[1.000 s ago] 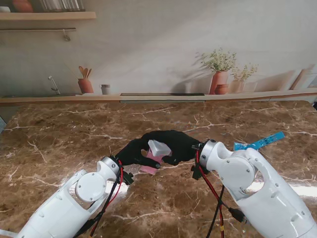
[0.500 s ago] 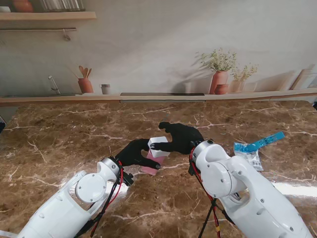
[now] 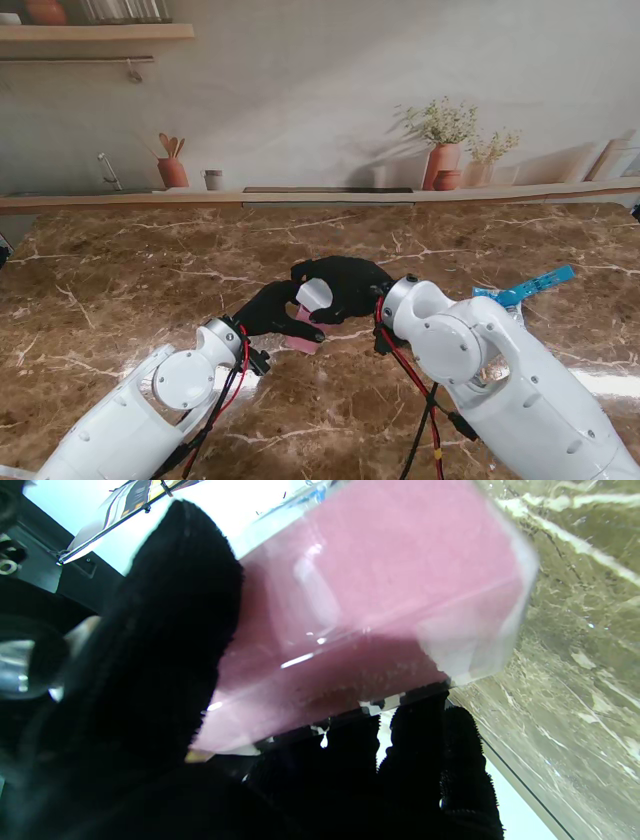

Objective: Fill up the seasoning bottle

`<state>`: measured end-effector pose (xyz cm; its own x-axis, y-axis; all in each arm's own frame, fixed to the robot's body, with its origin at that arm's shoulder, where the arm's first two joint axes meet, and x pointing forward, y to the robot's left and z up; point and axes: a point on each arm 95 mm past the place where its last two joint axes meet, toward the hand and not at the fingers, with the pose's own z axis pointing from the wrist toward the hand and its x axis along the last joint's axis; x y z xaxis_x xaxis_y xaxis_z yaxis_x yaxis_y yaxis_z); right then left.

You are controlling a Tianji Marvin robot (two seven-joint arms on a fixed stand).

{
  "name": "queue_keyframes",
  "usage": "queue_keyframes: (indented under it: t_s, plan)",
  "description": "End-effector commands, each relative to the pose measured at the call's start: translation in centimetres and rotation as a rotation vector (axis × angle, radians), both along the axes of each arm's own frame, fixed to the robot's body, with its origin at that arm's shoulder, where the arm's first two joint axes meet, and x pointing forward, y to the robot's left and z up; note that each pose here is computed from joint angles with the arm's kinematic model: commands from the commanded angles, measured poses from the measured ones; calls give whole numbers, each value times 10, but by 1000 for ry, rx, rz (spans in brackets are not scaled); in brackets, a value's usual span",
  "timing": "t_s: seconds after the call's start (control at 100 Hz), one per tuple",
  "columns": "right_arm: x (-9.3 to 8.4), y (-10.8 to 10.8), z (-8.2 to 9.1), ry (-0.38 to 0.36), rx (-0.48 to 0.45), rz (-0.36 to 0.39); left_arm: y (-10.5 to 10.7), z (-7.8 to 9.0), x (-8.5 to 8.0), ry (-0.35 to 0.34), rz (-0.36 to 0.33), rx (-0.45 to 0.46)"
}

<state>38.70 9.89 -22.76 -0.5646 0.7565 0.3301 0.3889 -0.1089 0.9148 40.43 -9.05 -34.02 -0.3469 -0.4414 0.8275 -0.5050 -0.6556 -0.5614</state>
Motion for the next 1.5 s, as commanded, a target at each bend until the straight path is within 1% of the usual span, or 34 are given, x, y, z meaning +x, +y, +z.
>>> queue_keyframes:
  t_s: [0.0,0.04,0.1,0.16,0.22,0.28,0.34,0.38,0.43,0.51,0.59,0.63,0.68,0.72,0.83,0.9,0.97,1.1,1.37,1.49]
  plan:
    - [-4,-2,-5,33,4,54,-4,4,-1,-15,-5,-11]
    - [-4,-6,-4,44,-3,109,-4,4,-1,-17,-3,-12]
    - [-5,-10,-2,71,15,156,-4,4,-1,-18,-2,-12]
    - [-6,-12,-2,92,42,179,-4,4,-1,-17,-1,-13]
    - [-7,-13,-1,92,57,173,-4,5,-2,-17,-1,-13]
    - [-7,-14,-1,72,78,141,-4,5,-2,-19,-1,-12]
    - [-7,-13,0,40,104,93,-4,6,-2,-20,-2,-13]
    - [-6,-13,0,11,105,53,-4,7,-2,-22,-4,-11]
    - [-6,-13,1,-15,90,-1,-4,7,-2,-24,-5,-9]
    - [-7,-11,1,-20,76,-90,-4,8,-2,-25,-5,-9]
    - [-8,-9,1,-29,23,-152,-4,8,-2,-28,-7,-8]
    - [-9,-9,2,-45,-10,-172,-4,8,-2,-30,-9,-6]
    - [-8,-7,1,-30,-7,-189,-4,8,-2,-31,-12,-4]
    - [-8,-6,1,-26,-27,-200,-5,8,-2,-31,-13,-5]
    - [-9,-1,2,5,-127,-192,-6,9,-2,-31,-17,-6]
    - [-8,3,1,8,-158,-190,-6,9,-2,-31,-21,-6]
    - [-6,7,-1,-3,-173,-207,-7,9,-2,-32,-24,-5]
    - [-3,10,-4,-19,-142,-213,-7,9,-3,-32,-25,-3]
    - [-11,10,0,11,-73,-130,-7,10,-3,-29,-21,-2]
    - [-13,9,1,3,-29,-81,-7,10,-4,-28,-21,-4]
